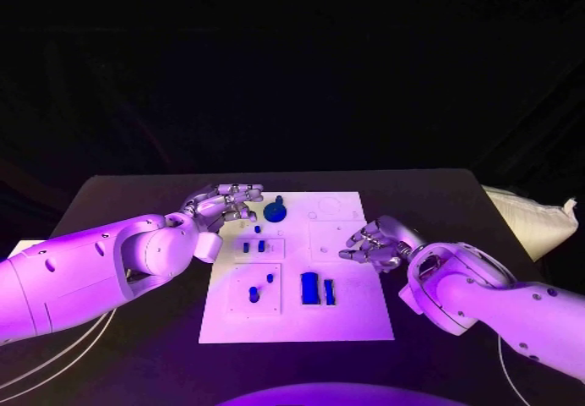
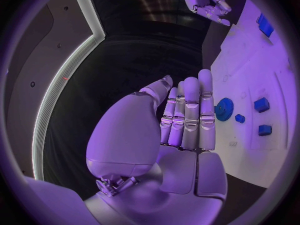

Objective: Assemble the parts on the task board

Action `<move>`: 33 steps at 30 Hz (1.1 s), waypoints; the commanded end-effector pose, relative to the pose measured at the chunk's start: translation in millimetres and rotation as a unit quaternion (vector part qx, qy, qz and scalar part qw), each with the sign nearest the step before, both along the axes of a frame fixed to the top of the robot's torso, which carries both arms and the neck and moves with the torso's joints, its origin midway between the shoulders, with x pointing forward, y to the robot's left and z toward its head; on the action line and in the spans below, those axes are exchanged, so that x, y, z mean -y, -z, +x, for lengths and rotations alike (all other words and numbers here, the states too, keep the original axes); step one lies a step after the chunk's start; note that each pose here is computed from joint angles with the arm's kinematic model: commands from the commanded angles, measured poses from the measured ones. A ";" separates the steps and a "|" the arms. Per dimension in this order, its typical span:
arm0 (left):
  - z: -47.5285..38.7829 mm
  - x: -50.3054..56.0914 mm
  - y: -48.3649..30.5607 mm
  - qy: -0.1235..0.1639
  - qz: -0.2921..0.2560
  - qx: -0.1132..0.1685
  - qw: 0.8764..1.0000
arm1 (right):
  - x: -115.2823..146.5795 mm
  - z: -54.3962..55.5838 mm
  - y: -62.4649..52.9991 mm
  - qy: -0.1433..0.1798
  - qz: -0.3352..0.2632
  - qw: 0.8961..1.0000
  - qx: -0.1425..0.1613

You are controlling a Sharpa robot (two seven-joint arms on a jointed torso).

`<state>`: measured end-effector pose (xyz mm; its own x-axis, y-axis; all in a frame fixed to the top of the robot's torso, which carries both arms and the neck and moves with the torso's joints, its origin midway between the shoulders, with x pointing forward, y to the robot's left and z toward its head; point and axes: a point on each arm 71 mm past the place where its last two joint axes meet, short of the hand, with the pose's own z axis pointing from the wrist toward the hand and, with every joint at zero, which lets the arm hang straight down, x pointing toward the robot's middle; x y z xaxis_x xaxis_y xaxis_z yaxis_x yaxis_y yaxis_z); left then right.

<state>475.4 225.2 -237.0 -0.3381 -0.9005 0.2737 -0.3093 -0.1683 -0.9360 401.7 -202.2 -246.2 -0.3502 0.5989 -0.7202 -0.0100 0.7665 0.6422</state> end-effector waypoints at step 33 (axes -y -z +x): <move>11.2 5.0 14.3 -0.141 0.042 0.055 0.988 | 11.6 88.0 4.2 0.112 0.424 0.899 0.016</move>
